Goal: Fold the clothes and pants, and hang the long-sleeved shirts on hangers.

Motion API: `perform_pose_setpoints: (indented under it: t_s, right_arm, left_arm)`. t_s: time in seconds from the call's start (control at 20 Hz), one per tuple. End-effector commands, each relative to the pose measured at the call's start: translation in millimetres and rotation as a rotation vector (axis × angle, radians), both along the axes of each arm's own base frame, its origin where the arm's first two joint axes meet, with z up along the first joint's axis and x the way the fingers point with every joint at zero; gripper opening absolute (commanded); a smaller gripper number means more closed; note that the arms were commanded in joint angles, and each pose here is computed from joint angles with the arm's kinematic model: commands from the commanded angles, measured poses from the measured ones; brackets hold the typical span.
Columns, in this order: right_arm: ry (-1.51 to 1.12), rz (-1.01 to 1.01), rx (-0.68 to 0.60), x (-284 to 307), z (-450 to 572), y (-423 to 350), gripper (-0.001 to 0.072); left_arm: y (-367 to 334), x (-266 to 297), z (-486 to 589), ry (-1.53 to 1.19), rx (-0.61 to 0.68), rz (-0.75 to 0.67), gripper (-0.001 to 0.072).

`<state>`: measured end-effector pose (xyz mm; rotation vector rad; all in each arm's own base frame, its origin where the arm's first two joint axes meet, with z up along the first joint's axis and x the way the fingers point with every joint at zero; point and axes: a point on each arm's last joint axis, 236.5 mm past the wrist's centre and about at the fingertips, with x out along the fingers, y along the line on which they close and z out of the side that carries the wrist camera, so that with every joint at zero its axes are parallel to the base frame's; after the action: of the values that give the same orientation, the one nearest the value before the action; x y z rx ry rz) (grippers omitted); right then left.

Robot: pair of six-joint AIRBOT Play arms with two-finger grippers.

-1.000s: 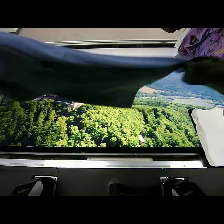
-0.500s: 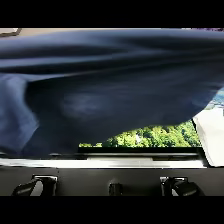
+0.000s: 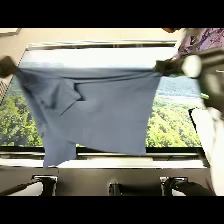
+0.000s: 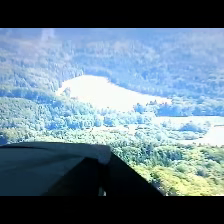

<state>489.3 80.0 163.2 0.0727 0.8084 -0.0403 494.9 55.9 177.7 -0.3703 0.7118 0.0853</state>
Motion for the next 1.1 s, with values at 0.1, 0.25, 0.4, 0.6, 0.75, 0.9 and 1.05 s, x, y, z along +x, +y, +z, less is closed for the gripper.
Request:
perform_pose_setpoints:
  t_s: [0.1, 0.25, 0.4, 0.6, 0.75, 0.9, 1.05]
  right_arm:
    - [0.213, -0.096, 0.128, 53.2, -168.6, 33.6, 0.0032]
    - [0.316, -0.155, 0.302, 44.0, -200.3, 63.3, 0.004]
    - [0.402, -0.162, 0.419, 28.1, -197.9, 81.9, 0.0226]
    - [0.457, -0.008, 0.592, 6.3, -138.3, 62.7, 0.0455]
    - [0.451, 0.123, 0.453, -31.6, -98.7, -12.8, 0.0454]
    - [0.431, 0.107, 0.503, -77.6, -94.0, -58.7, 0.0453]
    - [0.524, 0.069, 0.689, -153.5, -147.2, -46.9, 0.0453]
  left_arm:
    - [-17.4, 60.7, -188.5, 0.269, -0.049, -0.044, 0.0015]
    - [-15.7, 63.6, -213.2, 0.308, -0.057, -0.041, 0.0029]
    - [-6.1, 60.4, -192.8, 0.309, -0.057, -0.035, 0.0478]
    - [50.7, 34.2, -114.1, 0.259, 0.049, 0.026, 0.0526]
    - [96.0, -13.5, -57.9, 0.231, 0.079, 0.113, 0.0526]
    - [125.6, -50.6, -24.3, 0.168, 0.038, 0.216, 0.0526]
    - [133.7, -76.5, -33.1, 0.19, 0.011, 0.258, 0.0526]
